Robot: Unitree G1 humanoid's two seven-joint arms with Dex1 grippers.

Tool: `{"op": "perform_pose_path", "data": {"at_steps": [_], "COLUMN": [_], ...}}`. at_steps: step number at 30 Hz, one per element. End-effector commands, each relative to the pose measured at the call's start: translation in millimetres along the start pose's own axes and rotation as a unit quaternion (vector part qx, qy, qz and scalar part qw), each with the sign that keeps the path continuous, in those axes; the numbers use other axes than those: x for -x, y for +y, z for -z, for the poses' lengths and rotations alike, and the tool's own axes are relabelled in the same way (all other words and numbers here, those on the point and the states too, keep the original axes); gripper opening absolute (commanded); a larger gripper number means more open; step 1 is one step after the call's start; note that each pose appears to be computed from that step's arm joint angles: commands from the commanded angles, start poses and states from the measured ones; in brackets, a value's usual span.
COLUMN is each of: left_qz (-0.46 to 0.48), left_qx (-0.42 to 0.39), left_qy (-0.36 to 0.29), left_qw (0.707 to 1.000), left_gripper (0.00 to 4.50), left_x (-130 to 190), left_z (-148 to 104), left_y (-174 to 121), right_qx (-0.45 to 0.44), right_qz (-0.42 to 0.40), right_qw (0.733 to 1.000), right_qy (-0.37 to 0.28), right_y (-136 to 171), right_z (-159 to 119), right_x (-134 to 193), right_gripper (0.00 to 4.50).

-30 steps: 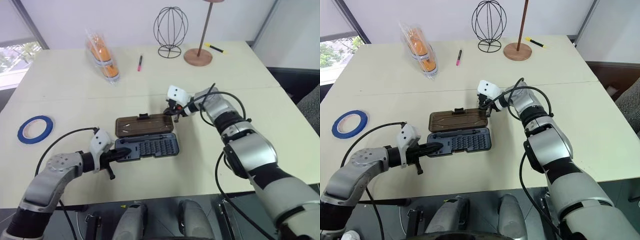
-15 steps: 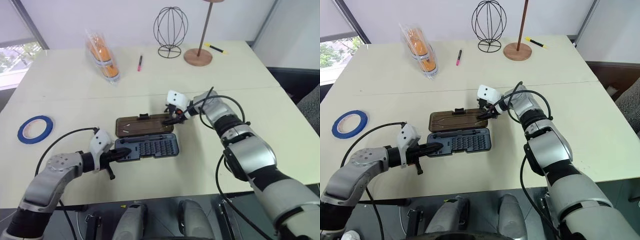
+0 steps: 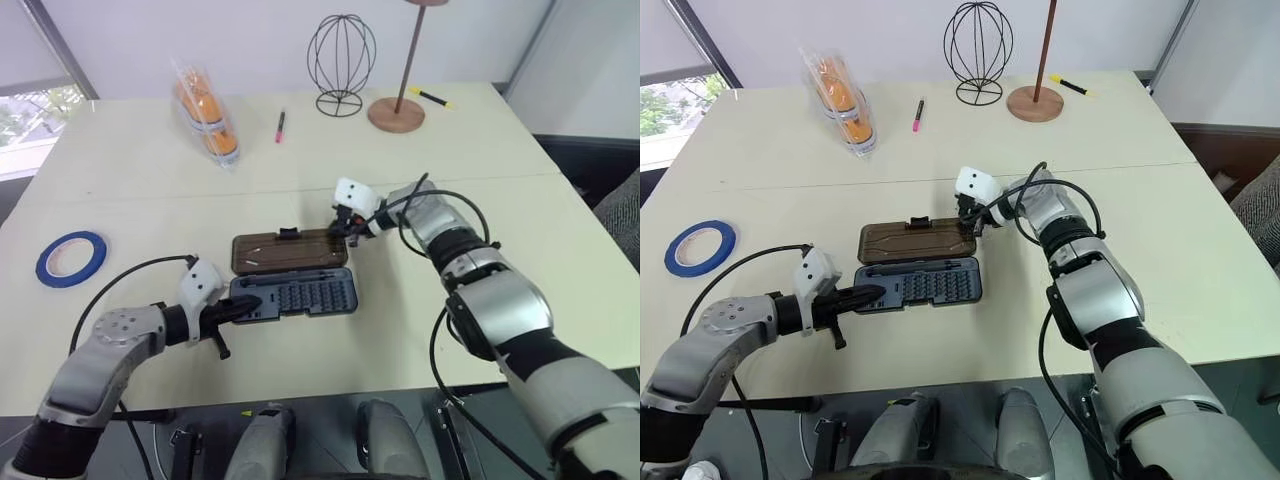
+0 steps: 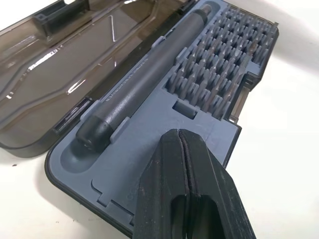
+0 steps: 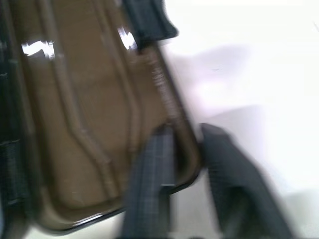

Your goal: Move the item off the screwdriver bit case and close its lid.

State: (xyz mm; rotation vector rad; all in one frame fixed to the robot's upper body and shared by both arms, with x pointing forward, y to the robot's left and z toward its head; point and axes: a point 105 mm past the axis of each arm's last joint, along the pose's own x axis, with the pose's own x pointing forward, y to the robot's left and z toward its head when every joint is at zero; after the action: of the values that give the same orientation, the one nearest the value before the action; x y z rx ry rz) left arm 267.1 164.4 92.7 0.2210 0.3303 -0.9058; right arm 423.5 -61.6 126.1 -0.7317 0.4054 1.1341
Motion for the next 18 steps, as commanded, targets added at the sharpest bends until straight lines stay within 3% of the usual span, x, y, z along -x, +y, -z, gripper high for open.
{"op": "perform_pose_path", "data": {"at_steps": [1, 5, 9, 14, 18], "left_qz": [-0.006, -0.011, -0.012, -0.009, -0.006], "left_qx": [0.0, 0.001, 0.001, 0.002, 0.001], "left_qy": [0.007, 0.007, 0.006, 0.004, 0.003], "left_qw": [1.0, 1.0, 1.0, 1.0, 1.0], "left_gripper": [0.0, 0.0, 0.0, 0.0, 0.0], "left_x": [3, 5, 6, 3, 1], "left_z": [3, 3, 3, 3, 3], "left_y": [0, 1, 1, 1, 2], "right_qx": [-0.01, 0.011, 0.093, 0.222, 0.276], "right_qz": [-0.02, -0.024, 0.011, 0.084, 0.114], "right_qw": [1.0, 1.0, 0.996, 0.971, 0.952], "right_qy": [0.012, 0.013, 0.007, -0.024, -0.059], "right_y": [12, 13, 5, -8, -3], "right_z": [10, 11, 2, -20, -33], "right_x": [-10, -10, -5, 10, 24], "right_gripper": [0.01, 0.01, 0.01, 0.01, 0.01]}}
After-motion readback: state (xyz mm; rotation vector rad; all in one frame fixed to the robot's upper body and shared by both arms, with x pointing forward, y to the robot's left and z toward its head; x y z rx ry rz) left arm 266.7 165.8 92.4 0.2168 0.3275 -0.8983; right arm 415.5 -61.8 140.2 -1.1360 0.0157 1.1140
